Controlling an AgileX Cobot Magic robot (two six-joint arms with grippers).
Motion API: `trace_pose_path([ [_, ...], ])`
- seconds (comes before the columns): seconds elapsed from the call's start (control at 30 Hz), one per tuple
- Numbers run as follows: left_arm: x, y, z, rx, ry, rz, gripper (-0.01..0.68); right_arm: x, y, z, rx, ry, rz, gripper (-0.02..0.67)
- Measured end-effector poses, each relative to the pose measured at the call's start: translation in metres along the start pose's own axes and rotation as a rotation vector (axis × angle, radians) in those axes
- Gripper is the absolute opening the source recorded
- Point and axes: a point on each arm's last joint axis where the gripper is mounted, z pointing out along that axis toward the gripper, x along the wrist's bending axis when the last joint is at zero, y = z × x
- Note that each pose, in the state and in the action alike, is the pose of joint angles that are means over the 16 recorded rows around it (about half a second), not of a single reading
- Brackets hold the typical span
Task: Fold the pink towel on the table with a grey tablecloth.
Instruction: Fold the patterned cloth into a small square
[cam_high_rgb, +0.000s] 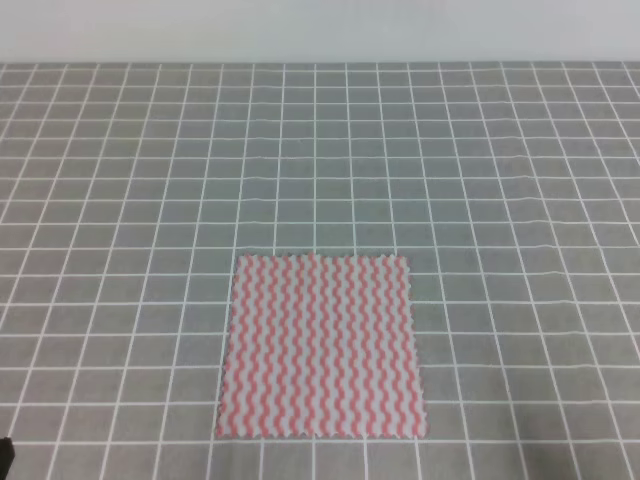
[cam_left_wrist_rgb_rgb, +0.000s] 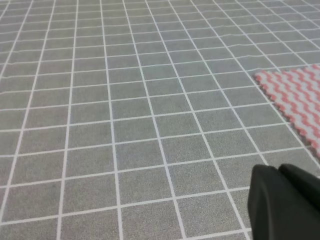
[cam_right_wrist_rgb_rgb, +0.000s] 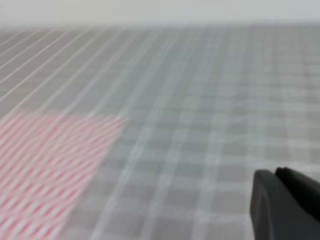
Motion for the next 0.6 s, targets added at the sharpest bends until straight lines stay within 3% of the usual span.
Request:
trace_pose_path([
  [0.6,0.0000,0.0002,0.0000,-0.002,0.000,-0.001,-0.001,0.0014,-0.0087,-0.0058,0.086,-0.004,-0.051,-0.015],
])
